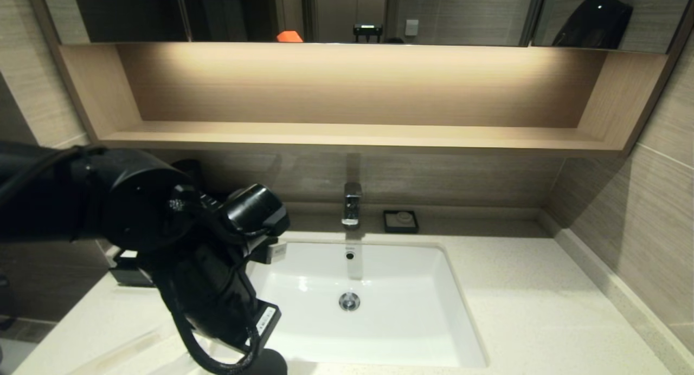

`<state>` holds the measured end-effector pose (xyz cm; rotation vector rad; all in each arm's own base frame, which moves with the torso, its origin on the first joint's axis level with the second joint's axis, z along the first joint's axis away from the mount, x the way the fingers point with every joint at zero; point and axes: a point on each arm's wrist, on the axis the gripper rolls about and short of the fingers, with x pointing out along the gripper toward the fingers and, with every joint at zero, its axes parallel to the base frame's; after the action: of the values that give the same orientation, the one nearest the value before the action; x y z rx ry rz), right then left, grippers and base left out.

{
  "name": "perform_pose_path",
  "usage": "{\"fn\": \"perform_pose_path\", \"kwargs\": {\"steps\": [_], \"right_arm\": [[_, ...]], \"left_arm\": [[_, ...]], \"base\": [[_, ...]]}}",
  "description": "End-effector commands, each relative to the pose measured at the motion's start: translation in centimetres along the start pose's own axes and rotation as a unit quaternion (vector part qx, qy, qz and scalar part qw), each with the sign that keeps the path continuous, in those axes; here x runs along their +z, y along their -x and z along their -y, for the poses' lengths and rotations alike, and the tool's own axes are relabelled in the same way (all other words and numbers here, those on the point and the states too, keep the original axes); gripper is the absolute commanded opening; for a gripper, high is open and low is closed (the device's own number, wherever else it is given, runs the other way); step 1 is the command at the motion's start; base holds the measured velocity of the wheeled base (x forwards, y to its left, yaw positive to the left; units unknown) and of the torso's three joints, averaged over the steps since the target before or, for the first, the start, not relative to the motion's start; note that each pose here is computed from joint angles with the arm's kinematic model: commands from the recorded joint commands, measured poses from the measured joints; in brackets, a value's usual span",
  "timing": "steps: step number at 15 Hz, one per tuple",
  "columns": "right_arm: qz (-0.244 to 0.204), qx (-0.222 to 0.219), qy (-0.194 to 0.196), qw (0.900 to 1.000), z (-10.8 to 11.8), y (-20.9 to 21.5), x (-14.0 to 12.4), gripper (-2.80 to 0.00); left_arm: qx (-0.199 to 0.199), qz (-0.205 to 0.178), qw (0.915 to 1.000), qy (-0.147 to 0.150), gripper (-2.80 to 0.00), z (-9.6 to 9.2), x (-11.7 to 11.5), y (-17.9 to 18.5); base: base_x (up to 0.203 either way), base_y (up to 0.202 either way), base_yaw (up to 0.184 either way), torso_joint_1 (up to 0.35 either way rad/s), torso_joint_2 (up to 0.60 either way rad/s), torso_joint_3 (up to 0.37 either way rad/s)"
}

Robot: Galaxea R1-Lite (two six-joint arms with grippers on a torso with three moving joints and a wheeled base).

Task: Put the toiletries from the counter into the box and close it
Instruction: Open the drawer

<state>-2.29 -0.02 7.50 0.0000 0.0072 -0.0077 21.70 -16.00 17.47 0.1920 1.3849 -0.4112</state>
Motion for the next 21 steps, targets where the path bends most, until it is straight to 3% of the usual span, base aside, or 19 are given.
{"fn": "perform_pose_path", "kwargs": {"steps": [1, 6, 10, 15, 21], "right_arm": [[0.0, 0.0, 0.0, 1.0, 0.0, 0.0, 0.0, -2.8], [0.0, 0.0, 0.0, 1.0, 0.0, 0.0, 0.0, -2.8], [0.0, 0.0, 0.0, 1.0, 0.0, 0.0, 0.0, -2.8], [0.0, 0.0, 0.0, 1.0, 0.0, 0.0, 0.0, -2.8], [0.0, 0.0, 0.0, 1.0, 0.0, 0.0, 0.0, -2.8]], "left_arm": [[0.006, 0.002, 1.0, 0.0, 0.0, -0.1, -0.6, 0.6], [0.007, -0.001, 0.9999, 0.01, 0.0, -0.2, -0.6, 0.8], [0.02, -0.015, 0.9984, 0.051, 0.0, -0.2, -0.3, -0.2], [0.029, -0.023, 0.9978, 0.054, 0.0, -0.3, -0.1, -0.6], [0.04, -0.063, 0.9954, 0.06, 0.0, -0.3, 0.2, -0.5]], "base": [[0.0, 0.0, 0.0, 0.0, 0.0, 0.0], [0.0, 0.0, 0.0, 0.0, 0.0, 0.0], [0.0, 0.0, 0.0, 0.0, 0.0, 0.0], [0.0, 0.0, 0.0, 0.0, 0.0, 0.0], [0.0, 0.0, 0.0, 0.0, 0.0, 0.0]]}}
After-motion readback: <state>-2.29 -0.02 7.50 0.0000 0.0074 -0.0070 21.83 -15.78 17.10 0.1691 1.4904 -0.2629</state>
